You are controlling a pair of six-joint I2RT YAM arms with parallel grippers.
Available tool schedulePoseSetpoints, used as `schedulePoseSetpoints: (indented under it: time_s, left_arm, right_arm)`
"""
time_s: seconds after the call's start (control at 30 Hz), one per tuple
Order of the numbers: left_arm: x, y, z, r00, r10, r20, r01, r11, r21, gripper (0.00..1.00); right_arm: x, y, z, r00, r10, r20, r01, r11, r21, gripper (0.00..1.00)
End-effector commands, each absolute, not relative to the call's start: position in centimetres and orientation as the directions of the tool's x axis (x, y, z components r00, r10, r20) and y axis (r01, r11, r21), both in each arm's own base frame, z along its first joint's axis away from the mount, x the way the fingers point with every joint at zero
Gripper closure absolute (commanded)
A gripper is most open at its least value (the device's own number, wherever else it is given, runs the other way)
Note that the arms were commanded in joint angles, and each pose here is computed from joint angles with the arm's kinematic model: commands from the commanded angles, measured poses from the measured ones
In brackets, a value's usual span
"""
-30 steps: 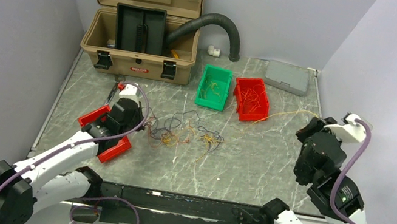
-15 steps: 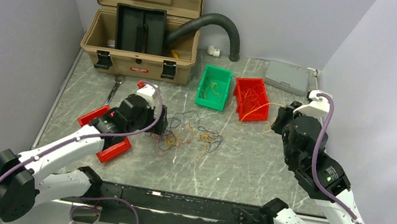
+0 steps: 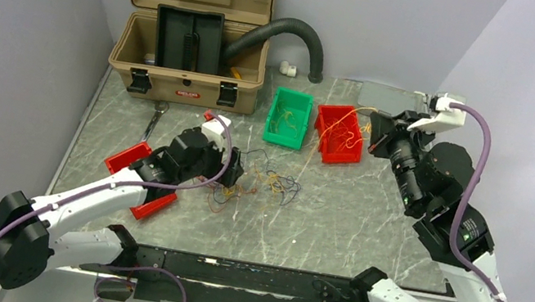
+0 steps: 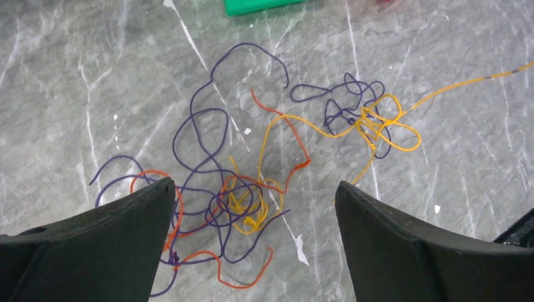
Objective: Untangle the cables
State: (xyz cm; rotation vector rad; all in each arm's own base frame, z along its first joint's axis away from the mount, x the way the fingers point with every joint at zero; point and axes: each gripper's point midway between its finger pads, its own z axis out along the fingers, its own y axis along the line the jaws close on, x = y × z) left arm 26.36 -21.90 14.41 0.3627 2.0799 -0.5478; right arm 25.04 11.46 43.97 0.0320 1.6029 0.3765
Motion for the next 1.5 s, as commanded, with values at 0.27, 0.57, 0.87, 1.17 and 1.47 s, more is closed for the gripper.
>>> schedulePoseSetpoints:
  time_s: [0.27,0.57,0.87,1.17,1.47]
  left_arm:
    - [25.5,-29.2,19.0,-0.376,0.048,-0.925,0.758,0.59,-0.278,0.01]
    - [25.9,-32.9,14.5,-0.436,0.085,-0.896,0.769,0.552,-0.322,0.01]
    - [27.7,-31.7,13.5,-0.306,0.082,-0.949,0.765,0.615,-0.193,0.01]
    - [28.4,-30.1,14.6,-0.239,0.045,-0.97,0.723,0.675,-0.147,0.07]
    - [24.8,-29.2,15.5,-0.249,0.061,-0.967,0.788,0.593,-0.166,0.07]
  right_arm:
    - [25.1,13.3,48.1,-0.005,0.302,-0.953,-0.313,0.905,0.289,1.0]
    - [24.7,12.8,52.3,0.065,0.366,-0.928,-0.329,0.886,0.326,1.0]
    - [23.5,12.7,55.9,0.114,0.408,-0.906,-0.386,0.858,0.338,1.0]
    - [23.4,13.0,56.6,0.116,0.408,-0.906,-0.4,0.853,0.334,1.0]
    - [24.3,13.3,55.8,0.106,0.391,-0.914,-0.383,0.865,0.325,1.0]
